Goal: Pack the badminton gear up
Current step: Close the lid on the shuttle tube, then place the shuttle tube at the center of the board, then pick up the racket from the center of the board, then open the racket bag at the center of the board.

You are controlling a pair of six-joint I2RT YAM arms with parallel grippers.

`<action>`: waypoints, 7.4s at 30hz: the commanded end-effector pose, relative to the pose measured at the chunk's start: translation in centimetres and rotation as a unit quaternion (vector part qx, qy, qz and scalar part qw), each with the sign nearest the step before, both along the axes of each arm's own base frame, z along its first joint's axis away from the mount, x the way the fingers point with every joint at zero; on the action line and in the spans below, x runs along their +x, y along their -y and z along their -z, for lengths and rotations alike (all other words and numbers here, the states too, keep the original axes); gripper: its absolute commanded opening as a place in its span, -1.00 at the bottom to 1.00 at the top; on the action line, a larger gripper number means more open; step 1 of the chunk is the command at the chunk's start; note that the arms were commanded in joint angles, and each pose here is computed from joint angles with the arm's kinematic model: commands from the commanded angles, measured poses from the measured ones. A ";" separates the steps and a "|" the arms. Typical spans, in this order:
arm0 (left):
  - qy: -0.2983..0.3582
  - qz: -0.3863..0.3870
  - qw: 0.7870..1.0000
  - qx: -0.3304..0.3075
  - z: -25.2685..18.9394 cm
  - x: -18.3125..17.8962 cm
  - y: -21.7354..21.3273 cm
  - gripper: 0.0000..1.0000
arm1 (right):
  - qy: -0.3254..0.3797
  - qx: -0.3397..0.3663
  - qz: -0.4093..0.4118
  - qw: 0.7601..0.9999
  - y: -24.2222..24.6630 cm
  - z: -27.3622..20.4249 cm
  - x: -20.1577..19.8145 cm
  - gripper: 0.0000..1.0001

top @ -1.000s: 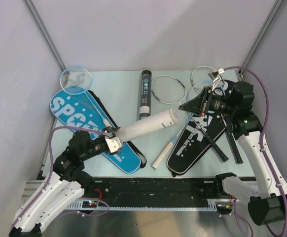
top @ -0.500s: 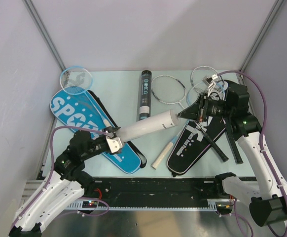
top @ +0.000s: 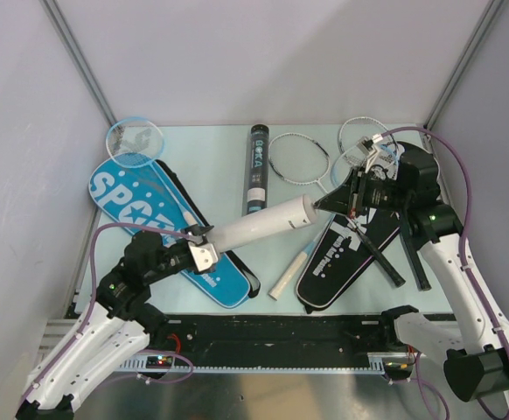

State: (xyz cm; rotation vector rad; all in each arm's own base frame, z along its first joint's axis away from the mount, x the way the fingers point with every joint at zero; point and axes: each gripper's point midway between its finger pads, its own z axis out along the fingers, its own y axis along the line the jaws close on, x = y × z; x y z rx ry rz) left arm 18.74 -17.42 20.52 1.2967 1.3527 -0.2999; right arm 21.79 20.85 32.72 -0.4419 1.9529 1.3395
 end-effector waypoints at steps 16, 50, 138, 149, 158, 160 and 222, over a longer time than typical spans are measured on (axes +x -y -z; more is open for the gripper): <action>0.054 0.013 0.998 -0.030 -3.8 0.2 0.6 -0.60 | 0.035 0.015 0.004 0.999 -1.1 -2.3 0.4 -0.25; -0.005 -0.120 0.985 -0.125 -8.2 2.2 -1.4 -0.55 | 0.101 0.077 0.173 0.977 1.9 -7.9 4.4 0.60; -0.365 -0.753 0.491 -0.242 15.2 21.8 -17.1 -0.48 | -0.001 -0.040 0.197 0.980 -1.0 4.2 3.2 0.76; -0.371 -0.733 0.485 -0.299 12.3 18.8 -16.8 -0.99 | -0.013 -0.031 0.151 0.988 -6.9 5.2 2.3 0.71; -0.422 -0.663 0.502 -0.361 10.8 15.1 -13.7 -1.00 | -0.042 -0.031 0.092 0.994 -14.7 8.3 1.7 0.67; -0.433 -0.645 0.505 -0.375 10.6 14.2 -13.0 -1.00 | -0.051 -0.032 0.080 0.995 -16.3 9.2 1.6 0.66; -0.281 -0.685 0.554 -0.381 2.4 13.2 -18.0 0.42 | -0.032 0.023 0.128 0.991 -14.8 9.9 5.7 -1.00</action>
